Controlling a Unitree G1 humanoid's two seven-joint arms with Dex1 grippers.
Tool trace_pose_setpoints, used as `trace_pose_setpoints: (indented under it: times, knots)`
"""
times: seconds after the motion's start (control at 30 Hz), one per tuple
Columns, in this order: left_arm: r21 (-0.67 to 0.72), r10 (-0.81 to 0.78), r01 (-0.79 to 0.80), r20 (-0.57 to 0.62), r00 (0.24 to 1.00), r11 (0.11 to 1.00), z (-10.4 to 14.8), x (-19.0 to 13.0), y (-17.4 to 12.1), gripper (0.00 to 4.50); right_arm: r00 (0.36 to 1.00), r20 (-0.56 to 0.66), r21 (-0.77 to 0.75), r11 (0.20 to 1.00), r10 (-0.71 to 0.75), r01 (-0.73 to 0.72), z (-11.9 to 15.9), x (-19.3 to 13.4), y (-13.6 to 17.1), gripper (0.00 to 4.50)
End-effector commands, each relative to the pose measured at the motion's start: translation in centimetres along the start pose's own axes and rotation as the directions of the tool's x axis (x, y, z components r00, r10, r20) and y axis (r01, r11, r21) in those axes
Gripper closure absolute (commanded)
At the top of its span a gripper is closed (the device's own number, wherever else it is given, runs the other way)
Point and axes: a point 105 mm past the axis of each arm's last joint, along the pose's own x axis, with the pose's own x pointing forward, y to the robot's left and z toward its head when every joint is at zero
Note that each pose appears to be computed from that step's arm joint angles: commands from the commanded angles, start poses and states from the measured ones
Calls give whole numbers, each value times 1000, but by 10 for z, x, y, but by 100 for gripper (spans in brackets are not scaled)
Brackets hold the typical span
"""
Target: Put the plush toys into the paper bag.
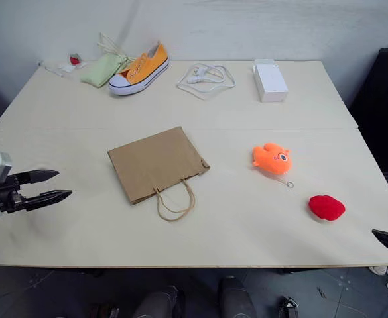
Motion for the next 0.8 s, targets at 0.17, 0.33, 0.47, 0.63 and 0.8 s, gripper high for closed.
trace_pose_setpoints:
  times: [0.17,0.33,0.47,0.63,0.8]
  knots:
    - [43,36,-35,-26,999,998,-10,1,4,0,999,6,-29,999,-38,38,6,-3,-5,4]
    - [41,58,-58,-1,998,997,-4,2,13,0,998,6,-36,998,-57,57,2,0,-9,4]
    - [75,19,-21,28,999,997,11,12,12,0,997,26,-79,994,-68,70,10,3,-7,4]
    - [176,-168,160,31,985,971,35,38,-21,0,998,57,-171,985,5,5,33,14,19,4]
    - [357,-517,514,-95,851,780,54,74,-89,0,957,84,-292,925,279,-244,73,48,93,4]
